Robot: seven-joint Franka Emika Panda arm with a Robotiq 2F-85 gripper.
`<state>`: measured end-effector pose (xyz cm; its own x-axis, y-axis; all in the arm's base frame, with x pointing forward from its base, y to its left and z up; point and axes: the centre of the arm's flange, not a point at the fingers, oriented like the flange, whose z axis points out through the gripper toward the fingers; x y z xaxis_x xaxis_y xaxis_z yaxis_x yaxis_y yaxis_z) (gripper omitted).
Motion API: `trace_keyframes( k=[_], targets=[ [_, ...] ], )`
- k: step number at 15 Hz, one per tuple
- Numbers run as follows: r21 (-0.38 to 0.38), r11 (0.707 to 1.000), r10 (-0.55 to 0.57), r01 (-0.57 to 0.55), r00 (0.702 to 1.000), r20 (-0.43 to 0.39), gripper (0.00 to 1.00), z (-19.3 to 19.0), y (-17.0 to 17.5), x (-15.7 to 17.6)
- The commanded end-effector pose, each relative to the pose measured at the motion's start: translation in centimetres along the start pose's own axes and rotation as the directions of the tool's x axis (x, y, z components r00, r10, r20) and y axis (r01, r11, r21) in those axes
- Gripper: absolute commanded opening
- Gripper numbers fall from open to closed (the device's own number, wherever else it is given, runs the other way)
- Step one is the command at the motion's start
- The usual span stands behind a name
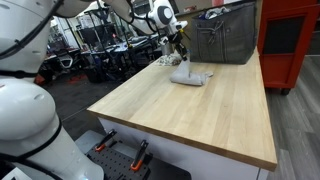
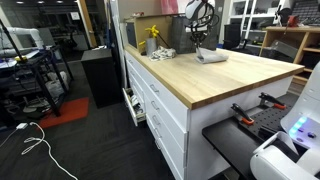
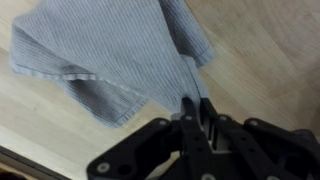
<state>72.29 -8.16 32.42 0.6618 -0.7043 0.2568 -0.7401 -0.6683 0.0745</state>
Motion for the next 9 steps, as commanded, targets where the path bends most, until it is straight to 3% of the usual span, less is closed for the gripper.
trace_keyframes(
  k=[1, 7, 9],
  targets=[
    [-0.01, 1.0, 0.029, -0.03, 0.999, -0.034, 0.47, 0.4, 0.3, 1.0],
    [-0.046, 0.995, 0.085, -0.086, 0.996, -0.023, 0.93, 0.5, 2.1, 2.3],
    [-0.078, 0.99, 0.118, -0.118, 0.993, -0.008, 1.0, 1.7, 2.2, 2.9]
  ],
)
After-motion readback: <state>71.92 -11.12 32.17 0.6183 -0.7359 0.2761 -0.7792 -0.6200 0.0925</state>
